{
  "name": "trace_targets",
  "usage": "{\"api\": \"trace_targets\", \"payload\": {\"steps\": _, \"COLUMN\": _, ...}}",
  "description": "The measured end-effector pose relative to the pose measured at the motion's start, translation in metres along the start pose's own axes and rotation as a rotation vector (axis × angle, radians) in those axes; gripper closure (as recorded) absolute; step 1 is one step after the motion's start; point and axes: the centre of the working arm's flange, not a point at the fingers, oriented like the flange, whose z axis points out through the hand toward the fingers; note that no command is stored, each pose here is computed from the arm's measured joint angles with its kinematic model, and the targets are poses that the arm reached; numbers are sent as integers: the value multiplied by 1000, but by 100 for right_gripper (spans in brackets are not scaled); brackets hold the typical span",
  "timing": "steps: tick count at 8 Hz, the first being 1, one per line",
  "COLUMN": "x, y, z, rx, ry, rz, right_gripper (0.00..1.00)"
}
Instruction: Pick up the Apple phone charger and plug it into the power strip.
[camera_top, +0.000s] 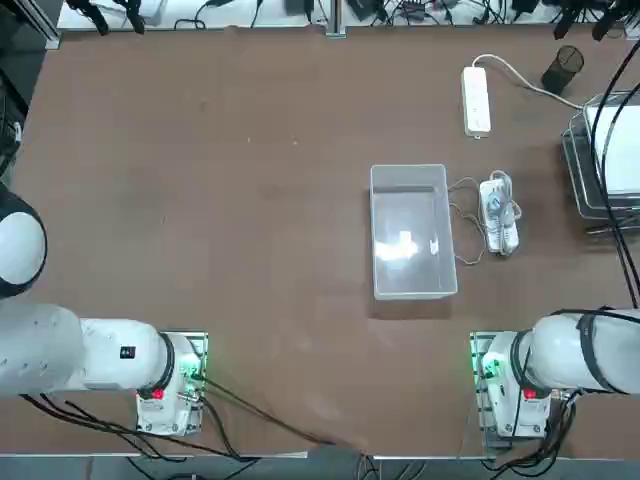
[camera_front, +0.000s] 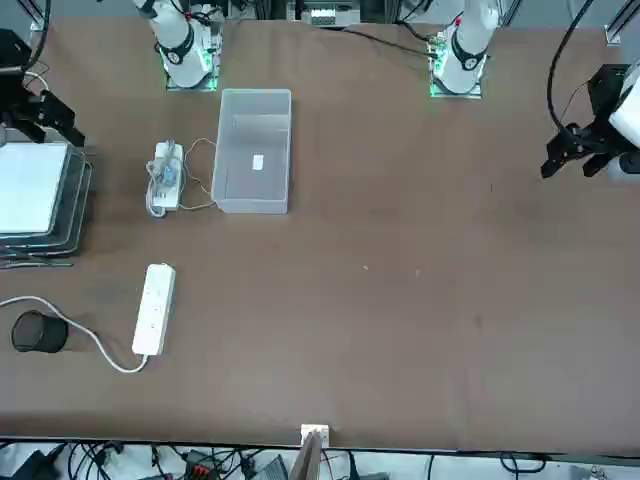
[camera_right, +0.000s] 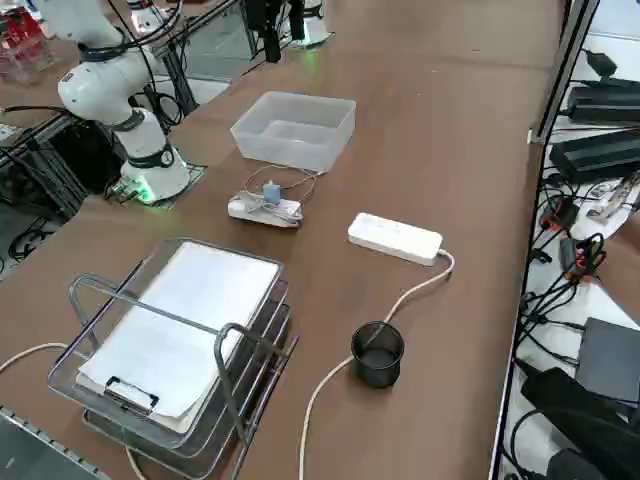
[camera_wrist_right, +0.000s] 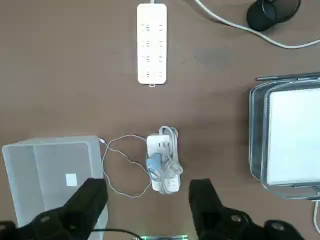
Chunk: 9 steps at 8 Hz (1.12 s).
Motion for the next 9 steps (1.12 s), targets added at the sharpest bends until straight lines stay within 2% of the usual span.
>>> {"api": "trace_targets", "payload": {"steps": 4, "x": 0, "y": -6, "z": 0, "rx": -1, "ry": -1, "rz": 14, "right_gripper": 0}}
{"api": "trace_targets", "payload": {"steps": 6, "x": -1, "y": -47, "z": 14, "rx": -16, "ry": -28, "rz": 25, "right_gripper": 0}}
{"api": "trace_targets", "payload": {"steps": 7, "x": -3, "y": -67, "z": 31, "rx": -38, "ry": -60, "rz": 1, "right_gripper": 0}}
{"api": "trace_targets", "payload": {"steps": 9, "x": -12, "y": -94, "z": 76, "rx": -138, "ry": -130, "rz": -67, "right_gripper": 0}}
